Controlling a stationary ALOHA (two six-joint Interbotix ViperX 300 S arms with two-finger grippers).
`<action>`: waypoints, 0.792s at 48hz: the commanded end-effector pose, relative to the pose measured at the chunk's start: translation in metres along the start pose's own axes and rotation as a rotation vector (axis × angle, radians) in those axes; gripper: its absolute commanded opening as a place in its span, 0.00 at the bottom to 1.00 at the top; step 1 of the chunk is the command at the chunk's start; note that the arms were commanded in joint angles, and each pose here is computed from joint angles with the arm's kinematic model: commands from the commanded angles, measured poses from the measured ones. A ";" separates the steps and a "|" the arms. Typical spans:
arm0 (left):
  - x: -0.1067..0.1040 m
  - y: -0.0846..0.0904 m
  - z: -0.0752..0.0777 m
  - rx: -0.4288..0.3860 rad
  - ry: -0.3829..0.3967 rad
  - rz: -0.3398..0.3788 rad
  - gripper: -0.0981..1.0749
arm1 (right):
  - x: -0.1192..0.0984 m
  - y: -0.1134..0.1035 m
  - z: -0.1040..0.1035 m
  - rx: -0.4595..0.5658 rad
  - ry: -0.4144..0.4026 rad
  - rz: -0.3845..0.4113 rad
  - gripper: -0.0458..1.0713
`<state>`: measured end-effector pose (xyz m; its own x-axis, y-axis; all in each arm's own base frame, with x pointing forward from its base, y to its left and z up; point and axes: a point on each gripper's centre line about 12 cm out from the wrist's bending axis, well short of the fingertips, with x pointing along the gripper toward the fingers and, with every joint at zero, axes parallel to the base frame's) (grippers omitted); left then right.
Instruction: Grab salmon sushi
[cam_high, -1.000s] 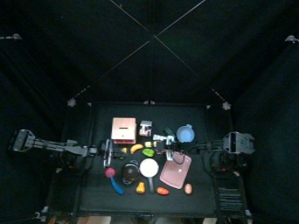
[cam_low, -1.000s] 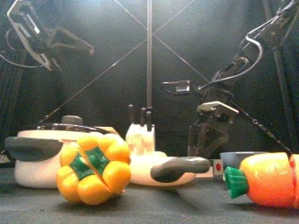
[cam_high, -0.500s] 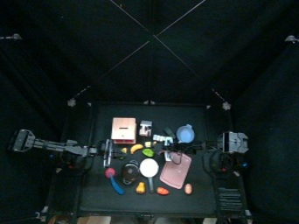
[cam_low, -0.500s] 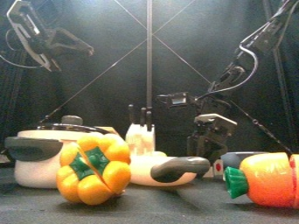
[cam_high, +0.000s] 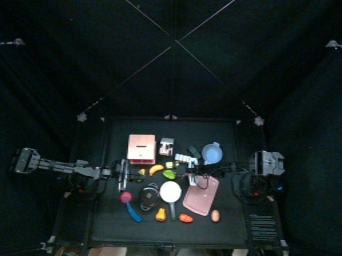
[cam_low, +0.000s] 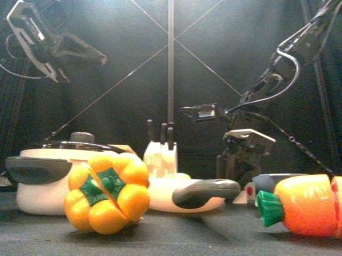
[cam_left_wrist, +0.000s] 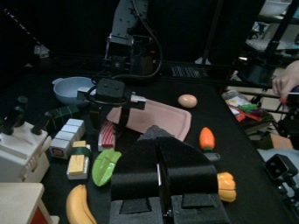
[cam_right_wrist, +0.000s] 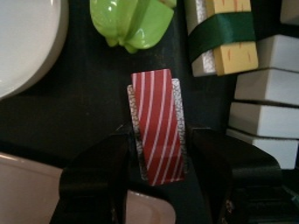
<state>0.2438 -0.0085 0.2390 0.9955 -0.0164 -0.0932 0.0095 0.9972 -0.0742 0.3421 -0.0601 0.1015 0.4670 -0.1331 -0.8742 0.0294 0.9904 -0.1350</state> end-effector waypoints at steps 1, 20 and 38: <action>0.002 0.001 0.006 -0.006 -0.022 0.006 0.05 | -0.022 0.000 0.018 0.000 -0.082 -0.007 0.69; 0.002 0.004 0.005 -0.018 -0.021 0.023 0.05 | -0.030 0.000 0.018 0.013 -0.101 -0.006 0.69; 0.001 0.005 0.003 -0.016 -0.014 0.024 0.05 | -0.031 -0.001 0.021 0.014 -0.110 -0.007 0.69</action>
<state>0.2431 -0.0041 0.2363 0.9948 0.0059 -0.1015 -0.0150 0.9959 -0.0894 0.3409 -0.0547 0.1206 0.5132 -0.1296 -0.8485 0.0340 0.9908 -0.1308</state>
